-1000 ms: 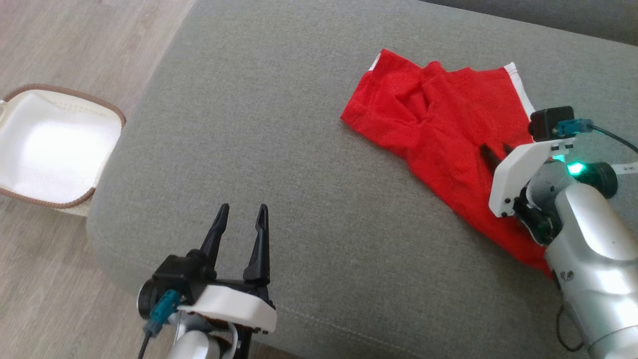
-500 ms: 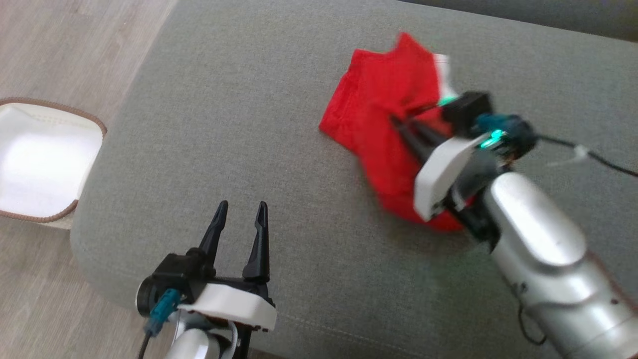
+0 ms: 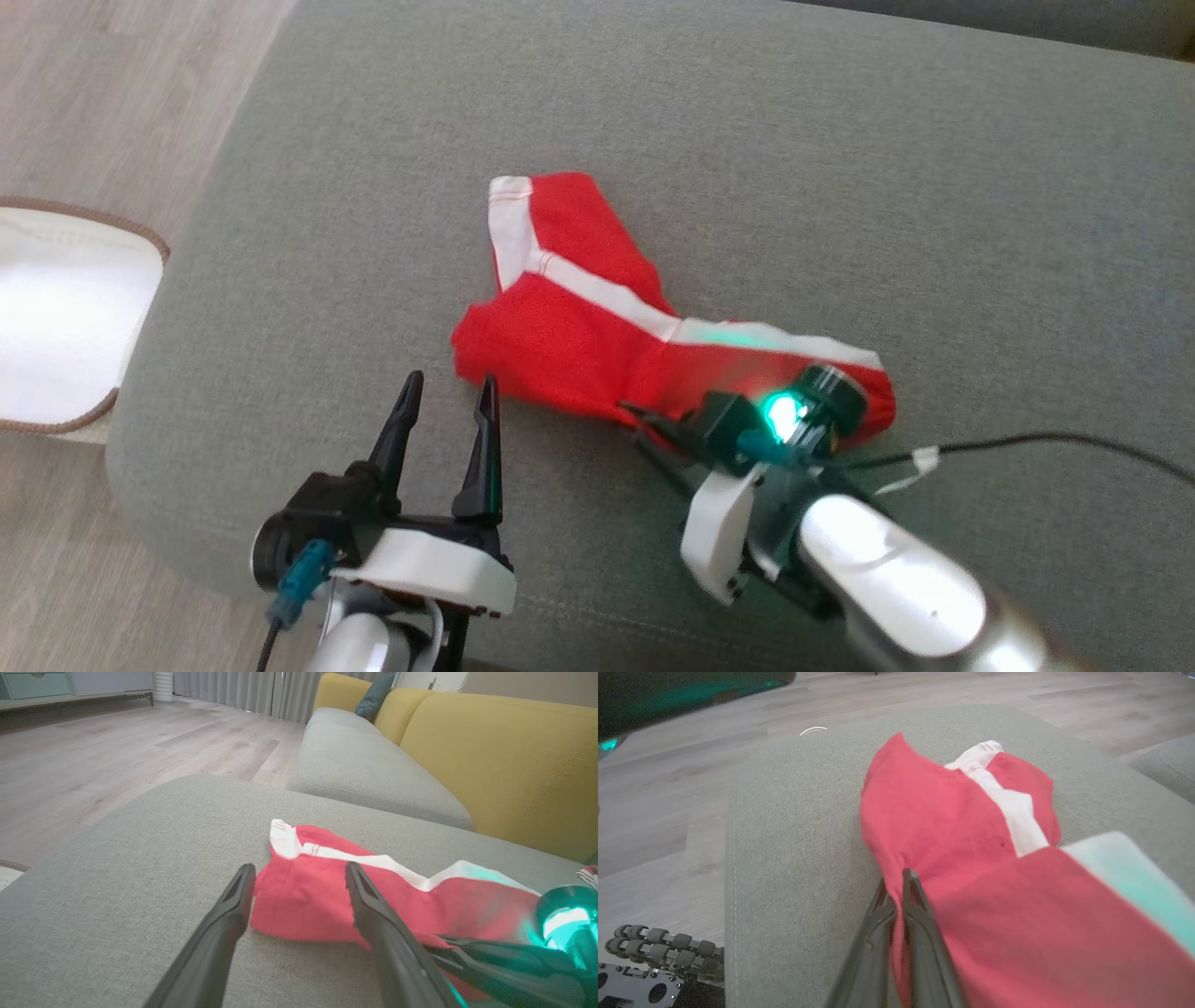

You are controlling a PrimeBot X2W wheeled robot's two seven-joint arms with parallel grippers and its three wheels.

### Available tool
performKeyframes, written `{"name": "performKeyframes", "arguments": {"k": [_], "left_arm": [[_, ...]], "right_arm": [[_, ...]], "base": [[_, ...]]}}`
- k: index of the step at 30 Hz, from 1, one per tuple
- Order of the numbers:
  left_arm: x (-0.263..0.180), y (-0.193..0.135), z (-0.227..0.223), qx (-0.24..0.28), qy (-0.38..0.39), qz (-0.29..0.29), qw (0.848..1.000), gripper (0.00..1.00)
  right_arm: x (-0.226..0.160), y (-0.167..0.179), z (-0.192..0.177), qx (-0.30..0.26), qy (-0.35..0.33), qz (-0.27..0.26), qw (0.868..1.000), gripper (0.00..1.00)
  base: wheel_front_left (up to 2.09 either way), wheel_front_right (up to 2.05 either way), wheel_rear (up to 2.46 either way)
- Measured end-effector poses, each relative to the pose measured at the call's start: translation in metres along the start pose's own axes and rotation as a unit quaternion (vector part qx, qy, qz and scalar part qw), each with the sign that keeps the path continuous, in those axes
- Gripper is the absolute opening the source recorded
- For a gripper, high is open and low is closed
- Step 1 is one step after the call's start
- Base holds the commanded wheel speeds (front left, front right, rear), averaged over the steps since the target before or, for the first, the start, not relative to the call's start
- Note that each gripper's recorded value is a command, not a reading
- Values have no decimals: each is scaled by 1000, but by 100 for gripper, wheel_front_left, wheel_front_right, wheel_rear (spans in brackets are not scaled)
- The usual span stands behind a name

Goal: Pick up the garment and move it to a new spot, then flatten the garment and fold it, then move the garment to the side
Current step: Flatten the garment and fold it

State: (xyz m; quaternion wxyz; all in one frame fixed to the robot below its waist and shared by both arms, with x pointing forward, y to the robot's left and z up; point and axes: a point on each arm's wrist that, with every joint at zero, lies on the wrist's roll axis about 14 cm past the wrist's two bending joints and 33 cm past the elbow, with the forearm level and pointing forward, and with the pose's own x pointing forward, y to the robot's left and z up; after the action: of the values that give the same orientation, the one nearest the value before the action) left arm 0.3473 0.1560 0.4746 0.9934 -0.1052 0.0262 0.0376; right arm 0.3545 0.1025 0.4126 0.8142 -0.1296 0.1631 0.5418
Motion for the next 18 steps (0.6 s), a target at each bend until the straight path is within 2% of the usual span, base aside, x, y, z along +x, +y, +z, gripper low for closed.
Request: {"name": "performKeyframes", "arguments": {"k": [1, 2, 7, 12, 15, 18], "left_arm": [[0, -1, 0, 0, 0, -2, 1000, 100], [1, -3, 0, -1, 0, -4, 1000, 100], [3, -8, 3, -2, -5, -14, 1000, 100], [7, -15, 5, 0, -11, -27, 1000, 100], [8, -20, 7, -1, -14, -36, 999, 100], [9, -26, 9, -2, -17, -46, 999, 100]], "right_arm": [[0, 3, -1, 7, -1, 0, 1000, 92], [0, 7, -3, 14, -1, 1, 1000, 100], [-5, 24, -7, 39, -7, 2, 999, 100], [-15, 21, 4, 77, -38, -20, 996, 100], [-28, -3, 16, 98, -72, -66, 990, 100], [-50, -42, 29, 109, -108, -133, 979, 100]], "base": [[0, 0, 0], [0, 0, 0], [0, 0, 0], [0, 0, 0], [0, 0, 0], [0, 0, 0]]}}
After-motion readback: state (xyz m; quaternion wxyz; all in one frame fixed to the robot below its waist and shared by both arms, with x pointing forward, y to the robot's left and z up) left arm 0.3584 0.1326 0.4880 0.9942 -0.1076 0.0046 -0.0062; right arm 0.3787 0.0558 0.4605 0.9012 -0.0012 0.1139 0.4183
